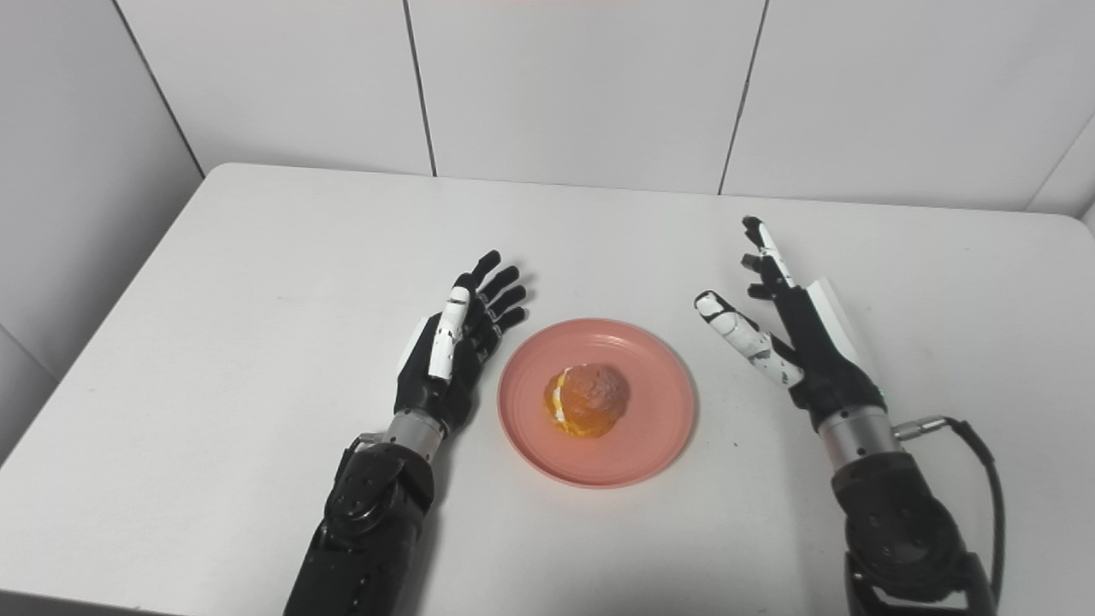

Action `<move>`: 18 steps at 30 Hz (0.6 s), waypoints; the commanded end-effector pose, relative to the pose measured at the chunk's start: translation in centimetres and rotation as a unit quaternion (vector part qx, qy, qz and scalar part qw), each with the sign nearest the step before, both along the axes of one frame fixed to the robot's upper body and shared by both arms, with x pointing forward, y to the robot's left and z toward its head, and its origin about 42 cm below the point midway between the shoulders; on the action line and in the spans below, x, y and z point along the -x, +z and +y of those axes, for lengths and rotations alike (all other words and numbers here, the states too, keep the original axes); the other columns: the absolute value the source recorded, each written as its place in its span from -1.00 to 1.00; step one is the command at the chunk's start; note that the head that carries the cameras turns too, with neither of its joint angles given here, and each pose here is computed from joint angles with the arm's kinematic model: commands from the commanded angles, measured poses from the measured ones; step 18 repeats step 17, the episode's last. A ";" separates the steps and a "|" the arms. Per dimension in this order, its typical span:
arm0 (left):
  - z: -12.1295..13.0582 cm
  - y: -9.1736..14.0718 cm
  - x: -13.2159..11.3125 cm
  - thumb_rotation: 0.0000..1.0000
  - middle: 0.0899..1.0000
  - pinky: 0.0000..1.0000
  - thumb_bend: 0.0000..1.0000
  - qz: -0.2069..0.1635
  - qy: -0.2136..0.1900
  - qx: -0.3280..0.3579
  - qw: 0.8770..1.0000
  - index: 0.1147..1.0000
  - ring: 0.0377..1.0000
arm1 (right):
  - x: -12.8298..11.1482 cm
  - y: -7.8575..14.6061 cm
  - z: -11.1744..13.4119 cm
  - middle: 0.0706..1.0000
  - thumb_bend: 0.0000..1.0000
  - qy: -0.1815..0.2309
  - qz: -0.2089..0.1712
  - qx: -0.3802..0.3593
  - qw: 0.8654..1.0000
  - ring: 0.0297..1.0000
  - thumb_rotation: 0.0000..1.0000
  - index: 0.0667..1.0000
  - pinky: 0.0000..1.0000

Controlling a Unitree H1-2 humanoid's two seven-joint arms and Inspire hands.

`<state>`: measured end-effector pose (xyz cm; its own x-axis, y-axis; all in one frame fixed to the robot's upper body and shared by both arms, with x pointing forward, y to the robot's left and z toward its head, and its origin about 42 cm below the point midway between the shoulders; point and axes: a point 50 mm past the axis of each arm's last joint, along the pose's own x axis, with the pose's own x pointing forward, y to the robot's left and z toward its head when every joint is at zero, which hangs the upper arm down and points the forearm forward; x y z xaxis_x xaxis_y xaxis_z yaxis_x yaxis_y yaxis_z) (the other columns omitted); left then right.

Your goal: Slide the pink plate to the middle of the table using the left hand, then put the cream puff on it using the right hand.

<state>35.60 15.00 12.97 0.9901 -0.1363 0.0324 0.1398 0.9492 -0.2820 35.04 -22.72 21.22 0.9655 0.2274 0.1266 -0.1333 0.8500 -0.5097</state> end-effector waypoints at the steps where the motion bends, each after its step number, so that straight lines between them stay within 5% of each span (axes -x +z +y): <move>1: 1.6 -3.3 1.6 0.96 0.84 0.81 -0.22 0.062 0.020 -0.013 0.998 0.86 0.81 | 0.1 0.2 0.5 0.98 0.78 -0.003 -0.028 -0.042 0.999 0.84 1.00 1.00 0.63; 5: 2.6 -3.5 2.1 1.00 0.86 0.85 -0.21 0.050 0.026 -0.031 0.998 0.87 0.83 | 0.7 -2.3 1.2 1.00 0.68 -0.013 0.004 -0.129 0.992 0.90 1.00 1.00 0.75; 9: 3.5 -3.6 2.5 0.95 0.85 0.86 -0.22 0.041 0.036 -0.042 0.998 0.87 0.84 | 1.1 -4.6 2.0 1.00 0.78 -0.011 0.035 -0.202 0.979 0.96 1.00 1.00 0.85; 18: 5.0 -3.9 3.7 1.00 0.89 0.94 -0.20 0.039 0.039 -0.054 0.997 0.89 0.90 | 2.2 -7.5 2.6 0.98 0.71 -0.011 0.047 -0.215 0.975 0.92 1.00 1.00 0.93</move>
